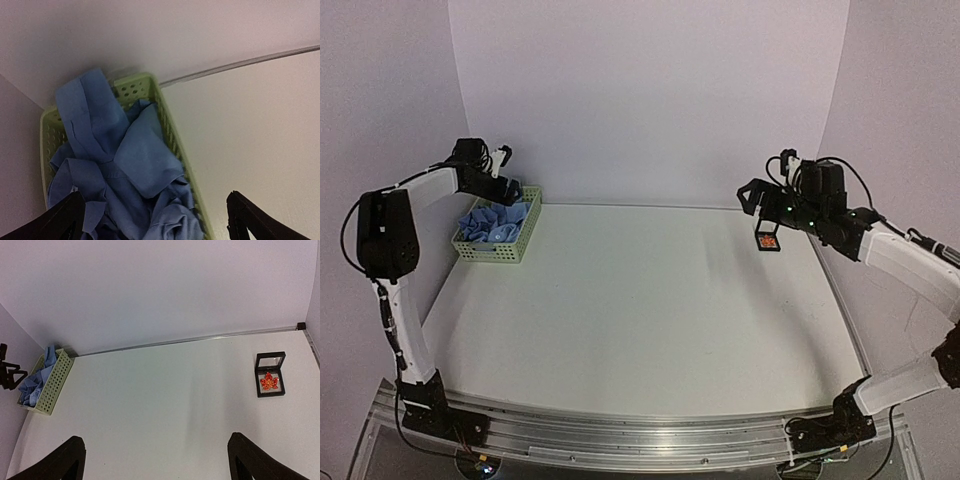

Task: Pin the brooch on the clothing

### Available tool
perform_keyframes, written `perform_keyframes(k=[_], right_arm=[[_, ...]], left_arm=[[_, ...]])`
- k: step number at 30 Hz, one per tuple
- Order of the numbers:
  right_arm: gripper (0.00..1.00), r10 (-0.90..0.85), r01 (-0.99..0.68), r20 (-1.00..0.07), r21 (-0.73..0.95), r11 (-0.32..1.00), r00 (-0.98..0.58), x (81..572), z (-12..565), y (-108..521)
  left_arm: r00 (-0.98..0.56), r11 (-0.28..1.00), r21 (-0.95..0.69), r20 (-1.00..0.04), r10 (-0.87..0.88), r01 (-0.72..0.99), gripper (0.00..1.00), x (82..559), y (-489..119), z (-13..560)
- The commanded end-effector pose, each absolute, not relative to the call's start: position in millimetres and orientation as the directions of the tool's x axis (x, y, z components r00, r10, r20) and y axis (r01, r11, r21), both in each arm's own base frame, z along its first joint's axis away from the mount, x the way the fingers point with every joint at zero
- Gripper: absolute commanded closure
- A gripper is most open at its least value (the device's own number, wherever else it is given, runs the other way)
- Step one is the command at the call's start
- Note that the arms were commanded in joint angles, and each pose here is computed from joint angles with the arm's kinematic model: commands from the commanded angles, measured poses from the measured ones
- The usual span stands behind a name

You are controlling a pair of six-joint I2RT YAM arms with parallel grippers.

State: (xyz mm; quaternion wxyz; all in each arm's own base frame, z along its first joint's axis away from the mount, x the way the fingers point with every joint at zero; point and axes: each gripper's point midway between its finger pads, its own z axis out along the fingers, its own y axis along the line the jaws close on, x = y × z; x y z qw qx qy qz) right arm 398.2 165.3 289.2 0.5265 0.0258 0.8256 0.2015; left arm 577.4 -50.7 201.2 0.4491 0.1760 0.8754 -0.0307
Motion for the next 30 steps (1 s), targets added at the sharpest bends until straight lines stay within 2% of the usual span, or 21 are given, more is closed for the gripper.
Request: perform_keyframes(k=[1,12,14,19,20,22,24,30], right_arm=[[0.02,0.264,-0.178,-0.865,0.366,0.913,-0.427,394,305,176],[0.02,0.222,-0.212,-0.865,0.345,0.915,-0.45,385,298,201],[0.02,0.223,-0.206,-0.864,0.344,0.916,-0.451,384,297,201],[0.02,0.228,-0.206,-0.863,0.349,0.914,-0.45,382,299,204],[0.02,0.228,-0.203,-0.864,0.347,0.916,-0.449,382,299,204],[0.02,0.228,-0.202,-0.866,0.345,0.917,-0.445,383,300,204],[0.02,0.228,-0.204,-0.868,0.344,0.916,-0.441,384,303,205],[0.02,0.225,-0.222,-0.873,0.345,0.912,-0.433,384,310,211]], left_arm=[[-0.765,0.962,0.092,-0.59,0.26,0.256,0.0,576,-6,131],[-0.822,0.961,0.046,-0.508,0.256,0.271,0.01,599,-7,52],[-0.824,0.964,0.077,-0.504,0.258,0.255,0.12,602,0,45],[-0.774,0.966,0.113,-0.579,0.256,0.234,0.55,613,6,71],[-0.762,0.965,0.122,-0.594,0.259,0.233,0.67,614,6,77],[-0.745,0.966,0.141,-0.616,0.256,0.214,0.97,617,9,90],[-0.722,0.968,0.163,-0.645,0.251,0.191,1.0,621,13,109],[-0.529,0.951,0.291,-0.794,0.301,0.106,1.0,636,26,210]])
